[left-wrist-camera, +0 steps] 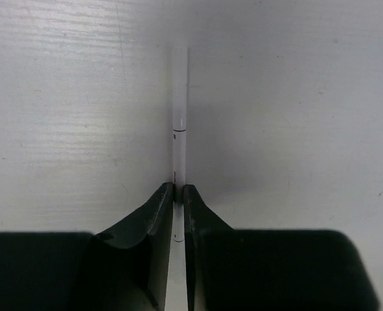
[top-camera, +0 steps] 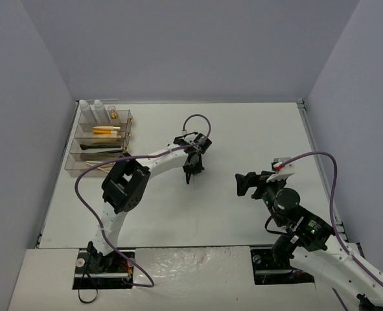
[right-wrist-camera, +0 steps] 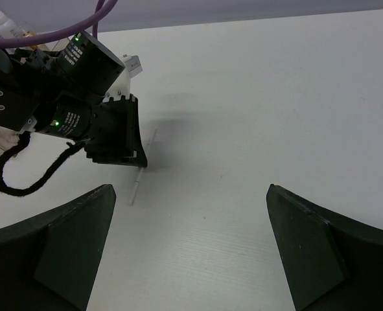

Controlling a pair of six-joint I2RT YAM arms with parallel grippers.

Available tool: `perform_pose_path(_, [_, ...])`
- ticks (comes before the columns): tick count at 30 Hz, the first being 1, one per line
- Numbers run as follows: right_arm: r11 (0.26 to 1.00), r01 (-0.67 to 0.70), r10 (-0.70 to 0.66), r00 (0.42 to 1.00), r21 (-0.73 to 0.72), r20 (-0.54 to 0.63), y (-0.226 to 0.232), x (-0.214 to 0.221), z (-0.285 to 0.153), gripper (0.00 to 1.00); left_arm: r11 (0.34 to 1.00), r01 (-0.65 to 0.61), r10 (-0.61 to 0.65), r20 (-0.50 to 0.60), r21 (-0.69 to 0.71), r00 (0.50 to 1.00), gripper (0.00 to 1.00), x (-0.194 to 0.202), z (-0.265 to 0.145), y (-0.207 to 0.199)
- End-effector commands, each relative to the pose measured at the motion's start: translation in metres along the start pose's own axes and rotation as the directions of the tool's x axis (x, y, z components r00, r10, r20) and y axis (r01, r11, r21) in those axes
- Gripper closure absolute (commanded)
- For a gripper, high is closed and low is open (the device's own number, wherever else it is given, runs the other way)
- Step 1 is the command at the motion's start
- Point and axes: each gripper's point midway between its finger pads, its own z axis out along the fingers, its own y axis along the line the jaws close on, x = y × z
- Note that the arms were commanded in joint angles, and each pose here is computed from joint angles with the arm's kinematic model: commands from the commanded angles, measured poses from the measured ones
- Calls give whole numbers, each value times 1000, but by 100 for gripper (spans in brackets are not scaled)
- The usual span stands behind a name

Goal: Organize the makeup

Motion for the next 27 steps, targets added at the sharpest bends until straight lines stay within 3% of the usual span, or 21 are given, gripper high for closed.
perform_pose_path(1, [999,-35,34,998,26,57,-3,-14,2,0,999,12,-12,7,-31,1000,100,-1,-4,5])
perform_pose_path(7, [999,-31,29,998,28,50,-3,-11,3,0,999,22,-21,40,-31,999,100,-5,-20,15])
perform_pose_path(14, [999,-31,29,998,27,52,-3,-12,3,0,984,149,-168,213,102,963,100,-55,-92,32])
perform_pose_path(20, [999,-30,29,998,21,48,-1,-11,3,0,908,373,-416,328,189,848,100,-94,-139,110])
perform_pose_path(27, [1000,-23,22,999,22,38,0,-10,5,0,719,646,-680,453,256,577,100,-121,-182,236])
